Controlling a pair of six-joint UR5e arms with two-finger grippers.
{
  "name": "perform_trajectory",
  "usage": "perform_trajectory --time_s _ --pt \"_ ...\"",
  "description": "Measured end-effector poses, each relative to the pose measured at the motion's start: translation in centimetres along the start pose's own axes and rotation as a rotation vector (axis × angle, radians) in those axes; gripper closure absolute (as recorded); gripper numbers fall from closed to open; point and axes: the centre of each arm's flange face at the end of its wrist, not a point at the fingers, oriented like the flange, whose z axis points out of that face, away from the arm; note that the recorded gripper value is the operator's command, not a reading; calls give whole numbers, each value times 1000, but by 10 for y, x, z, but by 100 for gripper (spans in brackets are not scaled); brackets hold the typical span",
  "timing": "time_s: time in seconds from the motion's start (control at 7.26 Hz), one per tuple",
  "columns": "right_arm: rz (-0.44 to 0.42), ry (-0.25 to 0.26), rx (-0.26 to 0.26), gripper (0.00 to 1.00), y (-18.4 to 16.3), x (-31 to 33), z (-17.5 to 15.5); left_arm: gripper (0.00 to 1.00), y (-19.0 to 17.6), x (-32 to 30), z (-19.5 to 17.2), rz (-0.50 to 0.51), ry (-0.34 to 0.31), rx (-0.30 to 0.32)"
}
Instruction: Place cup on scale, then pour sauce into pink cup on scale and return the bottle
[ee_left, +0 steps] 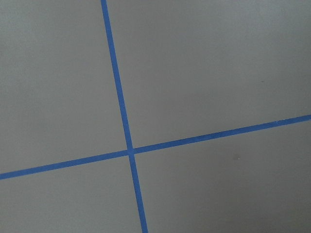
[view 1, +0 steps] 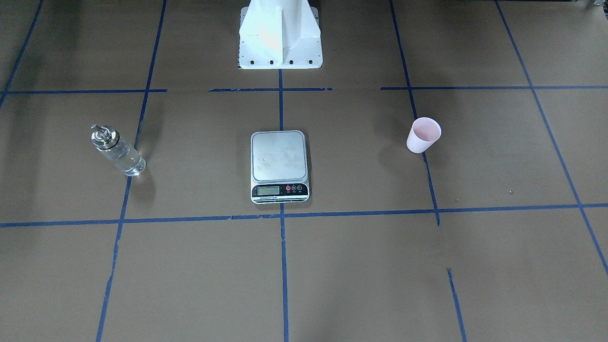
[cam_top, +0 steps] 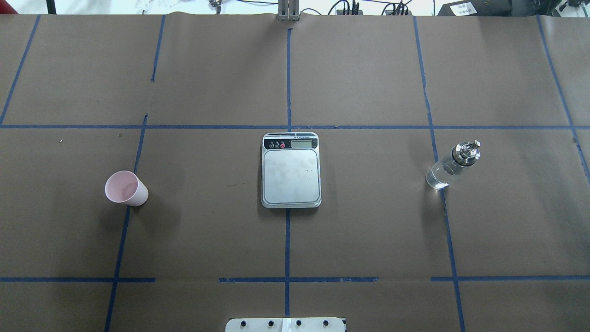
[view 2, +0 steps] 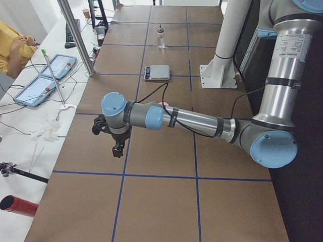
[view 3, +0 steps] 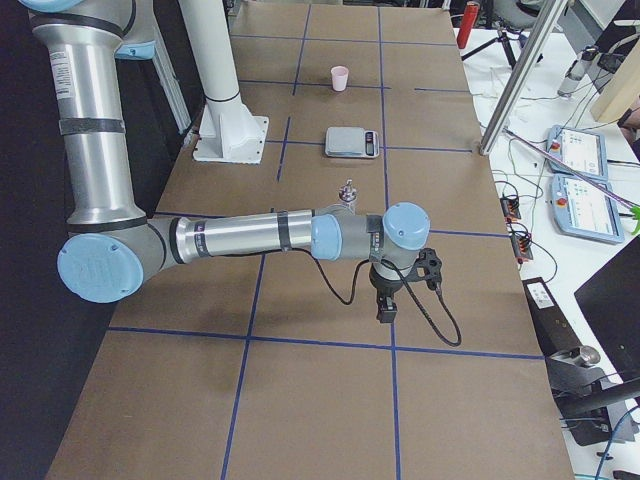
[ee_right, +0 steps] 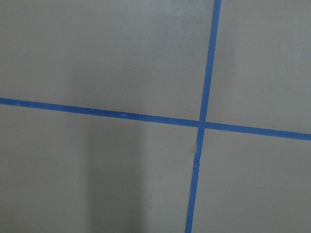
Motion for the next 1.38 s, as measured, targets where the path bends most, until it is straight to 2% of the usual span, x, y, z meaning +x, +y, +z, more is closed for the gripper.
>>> perform_trajectory --time_s 0.55,0.83,0.96,1.1,1.38 --pt "-4 -8 3 0 1 -2 -1 0 3 24 -18 31 17 29" --pt "-7 -22 4 0 1 -4 0 0 1 46 -18 90 30 49" --pt "-12 -27 5 0 0 -6 0 0 -4 80 -4 130 57 39" --pt "-22 -34 12 0 0 -8 0 0 -7 131 19 128 97 9" --pt "-41 -52 27 0 0 -12 0 0 0 224 63 80 161 -46"
